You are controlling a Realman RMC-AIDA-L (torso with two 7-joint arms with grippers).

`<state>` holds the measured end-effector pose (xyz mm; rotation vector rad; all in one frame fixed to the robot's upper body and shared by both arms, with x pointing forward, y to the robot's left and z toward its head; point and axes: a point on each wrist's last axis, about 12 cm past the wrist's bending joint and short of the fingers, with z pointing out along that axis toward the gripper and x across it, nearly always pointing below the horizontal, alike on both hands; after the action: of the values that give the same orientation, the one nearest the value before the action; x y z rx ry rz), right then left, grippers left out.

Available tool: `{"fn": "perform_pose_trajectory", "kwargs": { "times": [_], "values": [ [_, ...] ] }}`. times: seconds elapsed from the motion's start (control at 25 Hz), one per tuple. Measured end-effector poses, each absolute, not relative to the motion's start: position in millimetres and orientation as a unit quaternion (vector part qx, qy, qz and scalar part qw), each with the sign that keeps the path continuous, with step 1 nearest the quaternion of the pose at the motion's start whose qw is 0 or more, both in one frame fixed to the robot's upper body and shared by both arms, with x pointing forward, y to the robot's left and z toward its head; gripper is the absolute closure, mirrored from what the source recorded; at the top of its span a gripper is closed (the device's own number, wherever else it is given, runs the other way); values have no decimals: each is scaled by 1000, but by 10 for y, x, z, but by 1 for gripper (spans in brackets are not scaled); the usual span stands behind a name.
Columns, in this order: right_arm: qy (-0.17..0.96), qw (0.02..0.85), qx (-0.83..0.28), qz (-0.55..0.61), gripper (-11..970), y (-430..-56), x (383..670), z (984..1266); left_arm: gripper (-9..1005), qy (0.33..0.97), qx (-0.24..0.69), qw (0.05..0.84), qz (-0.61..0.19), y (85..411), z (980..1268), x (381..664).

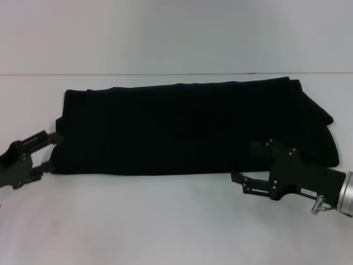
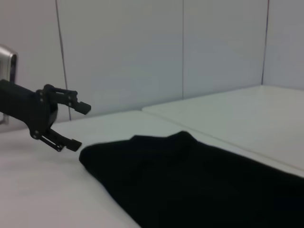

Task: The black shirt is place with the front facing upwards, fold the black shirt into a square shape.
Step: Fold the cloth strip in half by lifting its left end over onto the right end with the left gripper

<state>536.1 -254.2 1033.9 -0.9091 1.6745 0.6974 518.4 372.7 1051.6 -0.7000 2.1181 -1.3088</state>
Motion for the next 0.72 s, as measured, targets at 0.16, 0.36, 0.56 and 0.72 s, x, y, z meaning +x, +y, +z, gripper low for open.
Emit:
{"fn": "perform_pose_trajectory", "kwargs": {
  "times": [0.16, 0.36, 0.56, 0.72],
  "values": [
    [707, 523, -383, 283, 13, -2524, 5357, 10295, 76, 797, -274, 261, -471, 3743, 10473, 5191],
    [710, 522, -382, 278, 13, -2532, 5362, 10283, 77, 802, -284, 255, -459, 3740, 10460, 5244],
    [710, 524, -380, 278, 13, -2530, 5370, 10289, 78, 803, -303, 252, -447, 3758, 10418, 5252],
    [710, 525, -379, 277, 13, -2530, 5379, 10295, 83, 808, -312, 248, -434, 3777, 10388, 5253]
  ]
}}
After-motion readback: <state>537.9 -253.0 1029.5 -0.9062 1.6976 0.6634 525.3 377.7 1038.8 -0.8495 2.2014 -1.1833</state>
